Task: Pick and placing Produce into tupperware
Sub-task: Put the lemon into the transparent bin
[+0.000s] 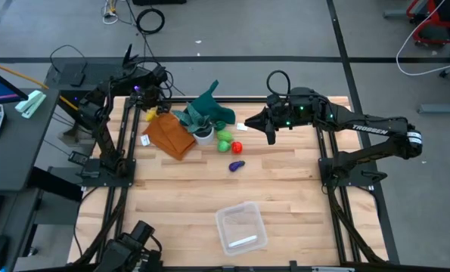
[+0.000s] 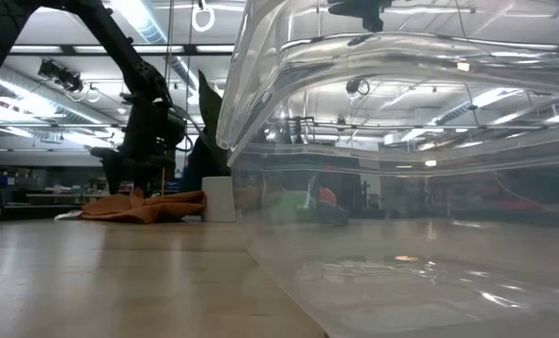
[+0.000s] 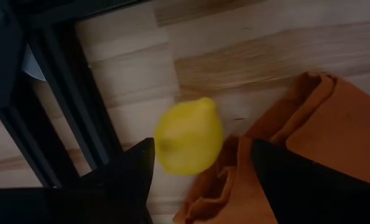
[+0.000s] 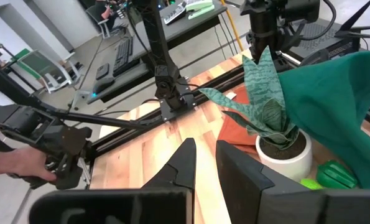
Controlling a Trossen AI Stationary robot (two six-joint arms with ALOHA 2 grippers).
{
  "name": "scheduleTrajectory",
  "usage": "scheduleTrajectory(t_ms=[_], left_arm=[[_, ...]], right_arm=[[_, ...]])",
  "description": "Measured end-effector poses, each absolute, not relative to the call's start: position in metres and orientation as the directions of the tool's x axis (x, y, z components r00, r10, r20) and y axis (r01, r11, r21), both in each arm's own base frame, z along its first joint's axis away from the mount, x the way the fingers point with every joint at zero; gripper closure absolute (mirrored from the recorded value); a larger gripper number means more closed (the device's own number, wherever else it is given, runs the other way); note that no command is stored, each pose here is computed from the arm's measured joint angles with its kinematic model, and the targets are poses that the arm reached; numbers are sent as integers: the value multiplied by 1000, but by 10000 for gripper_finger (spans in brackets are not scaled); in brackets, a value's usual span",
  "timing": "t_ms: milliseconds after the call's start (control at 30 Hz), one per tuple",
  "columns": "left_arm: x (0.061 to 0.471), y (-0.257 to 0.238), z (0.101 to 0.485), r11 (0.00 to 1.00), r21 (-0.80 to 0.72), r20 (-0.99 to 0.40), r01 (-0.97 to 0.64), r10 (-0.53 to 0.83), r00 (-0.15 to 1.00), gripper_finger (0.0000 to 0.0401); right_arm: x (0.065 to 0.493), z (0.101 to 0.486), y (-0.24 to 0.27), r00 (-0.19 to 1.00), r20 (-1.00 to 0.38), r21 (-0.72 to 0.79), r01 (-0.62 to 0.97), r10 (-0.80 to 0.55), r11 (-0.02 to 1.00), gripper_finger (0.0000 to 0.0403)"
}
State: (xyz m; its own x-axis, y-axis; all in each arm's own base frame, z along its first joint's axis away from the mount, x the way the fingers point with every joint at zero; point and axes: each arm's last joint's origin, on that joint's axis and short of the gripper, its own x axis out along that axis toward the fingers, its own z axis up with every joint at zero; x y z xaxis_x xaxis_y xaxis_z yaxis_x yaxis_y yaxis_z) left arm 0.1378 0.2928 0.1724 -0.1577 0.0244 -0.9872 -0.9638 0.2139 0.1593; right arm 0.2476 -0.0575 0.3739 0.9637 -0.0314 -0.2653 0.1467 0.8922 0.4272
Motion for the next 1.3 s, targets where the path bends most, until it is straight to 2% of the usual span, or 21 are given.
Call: scheduleTrajectory(t_ms=[633, 1033, 1300], left_arm=[[137, 293, 172, 176, 144, -989, -974, 17, -144, 129], [137, 291, 173, 198, 139, -990, -970, -3, -142, 129], [135, 291, 173, 131, 200, -980, -971, 13, -200, 131]], right_arm=[[248, 374, -57, 964, -265, 429, 148, -32, 891, 373], [248, 374, -58, 964, -265, 429, 148, -33, 891, 373], [248, 374, -58, 964, -265, 428, 148, -33, 891, 373]])
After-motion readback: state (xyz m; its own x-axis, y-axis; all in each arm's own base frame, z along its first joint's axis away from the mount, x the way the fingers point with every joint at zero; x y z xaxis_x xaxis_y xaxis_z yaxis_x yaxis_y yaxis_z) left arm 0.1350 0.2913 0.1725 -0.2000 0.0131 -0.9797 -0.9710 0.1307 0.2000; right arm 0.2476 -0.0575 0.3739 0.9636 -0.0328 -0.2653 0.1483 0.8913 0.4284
